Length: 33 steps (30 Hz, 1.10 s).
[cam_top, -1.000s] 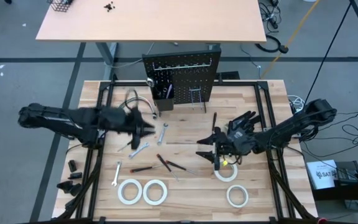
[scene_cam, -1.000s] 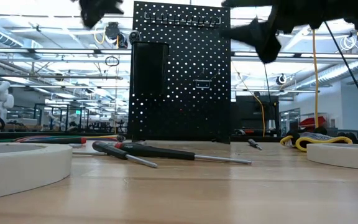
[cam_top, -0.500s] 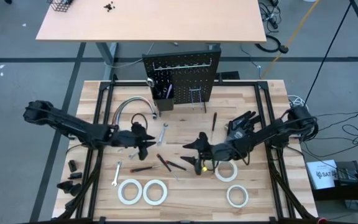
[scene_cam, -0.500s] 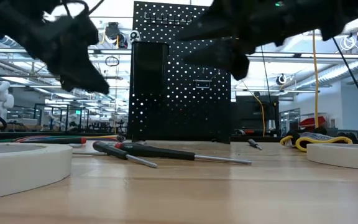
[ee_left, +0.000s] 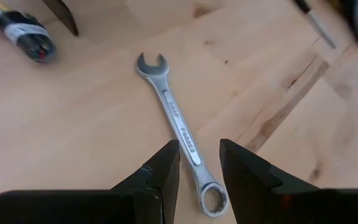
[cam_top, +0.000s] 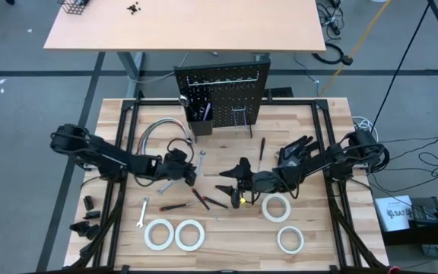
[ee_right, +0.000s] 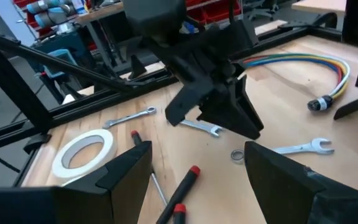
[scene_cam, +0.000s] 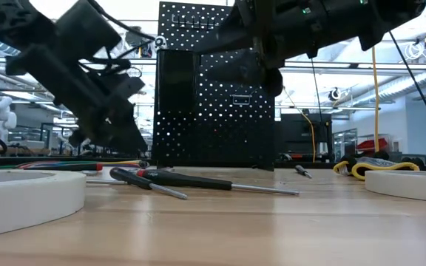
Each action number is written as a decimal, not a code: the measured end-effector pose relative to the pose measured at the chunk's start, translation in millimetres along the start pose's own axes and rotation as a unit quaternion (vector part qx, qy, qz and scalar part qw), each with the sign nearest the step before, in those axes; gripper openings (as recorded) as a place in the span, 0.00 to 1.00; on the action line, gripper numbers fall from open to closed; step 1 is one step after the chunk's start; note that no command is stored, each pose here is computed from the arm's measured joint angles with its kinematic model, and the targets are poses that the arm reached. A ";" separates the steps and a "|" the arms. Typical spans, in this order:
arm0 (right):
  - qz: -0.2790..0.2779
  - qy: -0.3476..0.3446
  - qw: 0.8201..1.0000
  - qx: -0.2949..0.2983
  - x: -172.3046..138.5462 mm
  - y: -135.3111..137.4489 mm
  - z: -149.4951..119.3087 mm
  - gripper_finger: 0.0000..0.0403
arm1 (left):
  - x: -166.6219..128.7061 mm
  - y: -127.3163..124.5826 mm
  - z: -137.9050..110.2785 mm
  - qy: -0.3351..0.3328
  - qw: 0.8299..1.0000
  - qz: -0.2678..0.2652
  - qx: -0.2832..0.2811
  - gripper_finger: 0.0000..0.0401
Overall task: Hang tools onto peg board
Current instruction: Put the wrench into the peg board
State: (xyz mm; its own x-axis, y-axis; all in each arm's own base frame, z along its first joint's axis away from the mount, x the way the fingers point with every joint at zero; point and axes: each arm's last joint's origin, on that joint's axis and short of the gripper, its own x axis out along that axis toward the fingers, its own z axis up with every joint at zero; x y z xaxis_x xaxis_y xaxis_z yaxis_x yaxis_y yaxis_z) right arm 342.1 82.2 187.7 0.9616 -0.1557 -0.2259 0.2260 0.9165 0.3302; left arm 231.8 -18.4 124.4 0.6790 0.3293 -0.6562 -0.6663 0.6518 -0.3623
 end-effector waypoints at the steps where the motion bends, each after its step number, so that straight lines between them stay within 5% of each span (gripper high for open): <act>1: -0.001 0.003 1.000 0.003 0.0 -0.2 -0.5 0.62 | 2.8 -1.4 -0.5 0.002 1.000 0.003 0.002 0.29; 16: -0.004 0.016 1.000 -0.001 -0.2 -0.9 -3.1 0.62 | 49.1 -22.1 -10.7 0.042 0.990 0.075 0.112 0.30; 21: 0.001 0.019 1.000 -0.002 -0.3 -0.6 -3.6 0.62 | 53.5 -39.8 -19.2 0.064 0.985 -0.007 0.161 0.30; 27: -0.001 0.044 0.999 -0.012 -1.0 -1.5 -8.5 0.62 | 46.1 -59.6 -32.0 0.108 0.944 -0.152 0.274 0.29; 33: 0.004 0.140 0.980 -0.139 -4.2 -8.6 -24.9 0.62 | 44.1 -61.9 -34.9 0.116 0.934 -0.173 0.291 0.29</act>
State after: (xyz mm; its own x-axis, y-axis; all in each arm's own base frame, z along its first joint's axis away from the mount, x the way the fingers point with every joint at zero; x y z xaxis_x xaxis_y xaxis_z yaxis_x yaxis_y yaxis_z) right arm 332.2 84.2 163.0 0.8743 -0.0773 -0.4791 0.1305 0.9883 0.0788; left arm 292.3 -68.1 94.7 0.6928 -0.0822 -0.7164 -0.0934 0.9749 -0.2022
